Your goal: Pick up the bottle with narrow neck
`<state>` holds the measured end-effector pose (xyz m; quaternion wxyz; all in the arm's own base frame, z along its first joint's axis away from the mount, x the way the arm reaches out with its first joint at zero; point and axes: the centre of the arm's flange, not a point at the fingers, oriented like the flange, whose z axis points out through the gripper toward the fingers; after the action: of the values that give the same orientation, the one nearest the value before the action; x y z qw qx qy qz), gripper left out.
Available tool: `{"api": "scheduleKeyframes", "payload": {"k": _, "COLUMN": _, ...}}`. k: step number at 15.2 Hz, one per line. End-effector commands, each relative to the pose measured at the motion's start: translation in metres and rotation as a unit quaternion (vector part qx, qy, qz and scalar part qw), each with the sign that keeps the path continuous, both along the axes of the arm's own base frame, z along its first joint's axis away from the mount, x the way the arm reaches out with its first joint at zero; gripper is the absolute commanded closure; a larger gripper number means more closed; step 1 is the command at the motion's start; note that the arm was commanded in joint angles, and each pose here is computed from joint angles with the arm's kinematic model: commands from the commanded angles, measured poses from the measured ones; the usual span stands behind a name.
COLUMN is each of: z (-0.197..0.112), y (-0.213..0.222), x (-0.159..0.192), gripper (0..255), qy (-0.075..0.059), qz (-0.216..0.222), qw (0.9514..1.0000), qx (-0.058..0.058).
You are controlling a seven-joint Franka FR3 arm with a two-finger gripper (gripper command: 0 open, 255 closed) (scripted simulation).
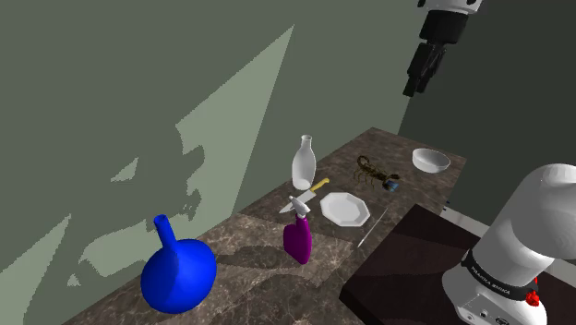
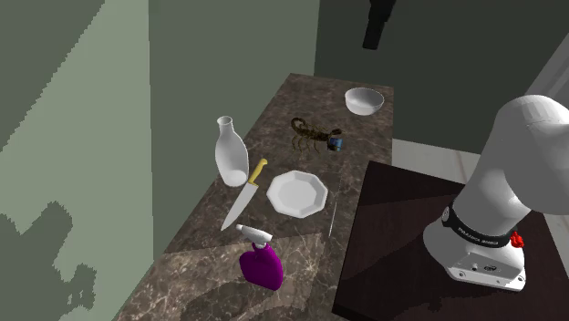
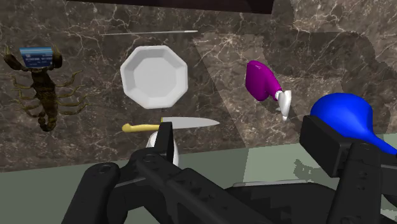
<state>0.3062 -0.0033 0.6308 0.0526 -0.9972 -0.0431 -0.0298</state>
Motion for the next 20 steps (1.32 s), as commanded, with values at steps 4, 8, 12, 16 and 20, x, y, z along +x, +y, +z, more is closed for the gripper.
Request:
{"api": "scheduleKeyframes", "payload": {"k": 4, "z": -0.023, "y": -0.003, "x": 0.033, "gripper": 0, "qy": 0.004, "qz": 0.003, "qw": 1.0, "qx": -0.005}}
{"api": "scheduleKeyframes", "payload": {"k": 8, "z": -0.054, "y": -0.008, "x": 0.076, "gripper": 0, "qy": 0.009, "qz": 0.006, "qw": 0.9999, "qx": -0.011}}
{"api": "scheduleKeyframes", "payload": {"k": 12, "z": -0.086, "y": -0.012, "x": 0.12, "gripper": 0, "qy": 0.014, "qz": 0.01, "qw": 0.9997, "qx": -0.017}}
{"api": "scheduleKeyframes", "payload": {"k": 16, "z": -0.118, "y": -0.017, "x": 0.163, "gripper": 0, "qy": 0.019, "qz": 0.013, "qw": 0.9995, "qx": -0.023}}
{"api": "scheduleKeyframes", "payload": {"k": 20, "z": -0.151, "y": -0.022, "x": 0.205, "gripper": 0, "qy": 0.024, "qz": 0.016, "qw": 0.9992, "qx": -0.029}}
